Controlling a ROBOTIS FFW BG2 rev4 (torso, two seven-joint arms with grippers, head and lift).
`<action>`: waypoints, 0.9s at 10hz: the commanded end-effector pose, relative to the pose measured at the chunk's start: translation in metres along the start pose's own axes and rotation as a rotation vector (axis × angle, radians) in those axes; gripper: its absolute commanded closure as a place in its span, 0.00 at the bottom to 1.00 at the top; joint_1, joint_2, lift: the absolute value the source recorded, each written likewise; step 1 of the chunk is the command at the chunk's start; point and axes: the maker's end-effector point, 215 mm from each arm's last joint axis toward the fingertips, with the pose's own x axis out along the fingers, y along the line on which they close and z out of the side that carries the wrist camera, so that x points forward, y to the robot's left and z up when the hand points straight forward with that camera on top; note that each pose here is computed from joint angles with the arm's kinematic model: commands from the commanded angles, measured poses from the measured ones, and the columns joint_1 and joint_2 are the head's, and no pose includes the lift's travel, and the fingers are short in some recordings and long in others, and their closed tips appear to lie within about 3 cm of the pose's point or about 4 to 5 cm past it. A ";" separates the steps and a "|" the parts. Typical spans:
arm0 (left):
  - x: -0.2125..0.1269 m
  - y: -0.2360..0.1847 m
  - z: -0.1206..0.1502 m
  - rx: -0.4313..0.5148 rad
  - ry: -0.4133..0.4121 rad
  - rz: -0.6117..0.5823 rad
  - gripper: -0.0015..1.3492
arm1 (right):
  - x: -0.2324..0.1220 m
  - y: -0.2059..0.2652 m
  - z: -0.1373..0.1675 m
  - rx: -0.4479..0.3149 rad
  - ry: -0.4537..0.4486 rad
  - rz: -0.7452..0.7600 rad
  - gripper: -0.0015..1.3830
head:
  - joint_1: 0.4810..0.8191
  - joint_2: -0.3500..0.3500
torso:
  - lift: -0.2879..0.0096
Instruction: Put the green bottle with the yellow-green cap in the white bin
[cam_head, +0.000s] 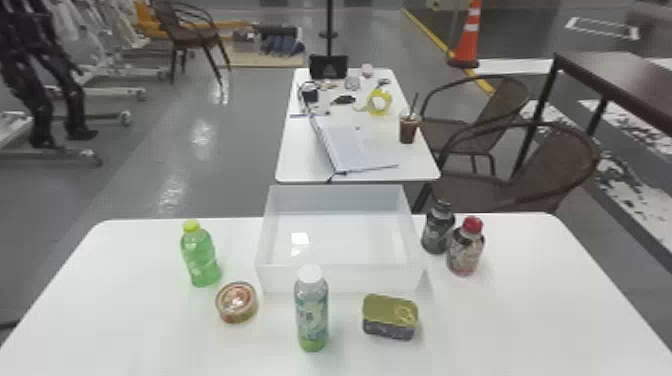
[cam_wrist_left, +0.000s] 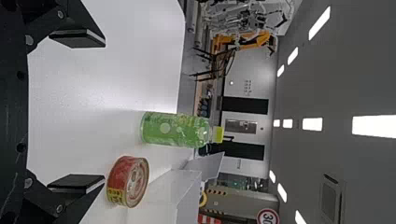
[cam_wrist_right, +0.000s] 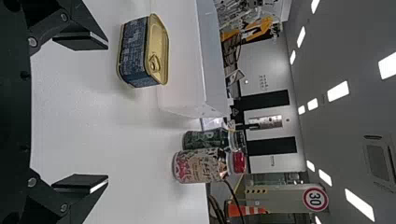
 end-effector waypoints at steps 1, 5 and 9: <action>0.003 -0.002 0.000 -0.001 0.000 -0.002 0.19 | 0.000 0.000 -0.001 0.000 0.002 0.000 0.20 | 0.20 0.50 | 0.63; 0.007 -0.006 0.003 0.000 -0.003 -0.009 0.19 | 0.000 0.000 -0.001 0.002 0.001 -0.001 0.20 | 0.20 0.50 | 0.63; 0.031 -0.012 0.004 0.005 0.022 -0.040 0.19 | 0.000 -0.001 -0.001 0.004 0.001 -0.001 0.20 | 0.20 0.50 | 0.63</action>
